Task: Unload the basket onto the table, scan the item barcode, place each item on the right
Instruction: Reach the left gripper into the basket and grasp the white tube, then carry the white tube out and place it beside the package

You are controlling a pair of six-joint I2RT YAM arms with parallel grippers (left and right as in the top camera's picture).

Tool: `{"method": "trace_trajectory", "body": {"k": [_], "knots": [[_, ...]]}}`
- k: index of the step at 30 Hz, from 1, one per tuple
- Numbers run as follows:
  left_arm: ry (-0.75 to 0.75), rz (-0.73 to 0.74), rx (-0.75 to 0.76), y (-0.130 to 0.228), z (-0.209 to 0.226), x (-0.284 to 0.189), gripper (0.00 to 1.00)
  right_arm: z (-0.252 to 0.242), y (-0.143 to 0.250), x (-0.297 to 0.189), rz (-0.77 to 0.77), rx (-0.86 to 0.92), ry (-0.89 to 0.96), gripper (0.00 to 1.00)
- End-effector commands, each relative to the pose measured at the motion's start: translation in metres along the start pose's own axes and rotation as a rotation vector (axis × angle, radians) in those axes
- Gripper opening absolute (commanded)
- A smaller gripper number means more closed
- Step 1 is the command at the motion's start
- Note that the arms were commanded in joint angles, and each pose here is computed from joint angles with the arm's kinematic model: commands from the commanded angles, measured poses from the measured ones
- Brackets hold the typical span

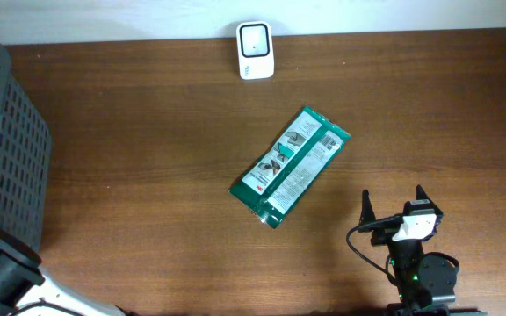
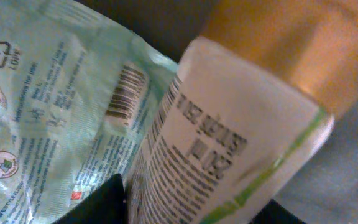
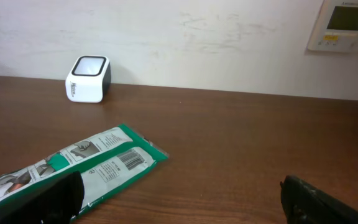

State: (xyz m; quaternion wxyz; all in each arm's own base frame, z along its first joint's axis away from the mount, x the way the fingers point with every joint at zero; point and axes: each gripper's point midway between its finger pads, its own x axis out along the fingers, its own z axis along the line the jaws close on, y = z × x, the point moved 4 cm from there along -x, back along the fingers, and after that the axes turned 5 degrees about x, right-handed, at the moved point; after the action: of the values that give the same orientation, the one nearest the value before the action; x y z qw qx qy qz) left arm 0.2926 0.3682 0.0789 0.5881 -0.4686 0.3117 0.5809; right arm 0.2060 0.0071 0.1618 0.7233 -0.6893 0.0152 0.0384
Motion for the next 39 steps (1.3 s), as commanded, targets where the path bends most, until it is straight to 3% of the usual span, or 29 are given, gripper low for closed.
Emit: {"method": "trace_trajectory", "body": {"k": [1, 4, 9, 14, 17, 24, 29, 32, 35, 39], "knots": [[0.02, 0.016, 0.001, 0.002, -0.003, 0.004, 0.38, 0.002, 0.003, 0.0, 0.003, -0.007, -0.012, 0.98], [0.006, -0.004, -0.009, -0.006, 0.002, -0.008, 0.22, 0.002, 0.003, 0.0, 0.003, -0.007, -0.012, 0.98], [-0.049, -0.082, -0.028, -0.022, 0.016, -0.044, 0.24, 0.002, 0.003, 0.0, 0.003, -0.007, -0.012, 0.98], [-0.064, -0.233, -0.031, -0.04, 0.023, -0.094, 0.18, 0.002, 0.003, 0.0, 0.003, -0.007, -0.012, 0.98], [-0.058, -0.414, -0.061, -0.058, 0.027, -0.144, 0.12, 0.002, 0.003, 0.0, 0.003, -0.007, -0.012, 0.98], [-0.174, -0.857, -0.105, -0.083, 0.03, -0.302, 0.21, 0.002, 0.003, 0.0, 0.003, -0.007, -0.012, 0.98], [-0.21, -1.119, 0.004, -0.09, -0.019, -0.407, 0.22, 0.002, 0.003, 0.0, 0.003, -0.007, -0.012, 0.98], [-0.1, -1.267, 0.137, -0.089, -0.089, -0.464, 0.22, 0.002, 0.003, 0.0, 0.003, -0.007, -0.012, 0.98], [0.049, -1.251, 0.254, -0.092, -0.146, -0.466, 0.23, 0.002, 0.003, 0.0, 0.003, -0.007, -0.012, 0.98], [0.275, -1.063, 0.444, -0.092, -0.232, -0.429, 0.25, 0.002, 0.003, 0.0, 0.003, -0.007, -0.012, 0.98]]}}
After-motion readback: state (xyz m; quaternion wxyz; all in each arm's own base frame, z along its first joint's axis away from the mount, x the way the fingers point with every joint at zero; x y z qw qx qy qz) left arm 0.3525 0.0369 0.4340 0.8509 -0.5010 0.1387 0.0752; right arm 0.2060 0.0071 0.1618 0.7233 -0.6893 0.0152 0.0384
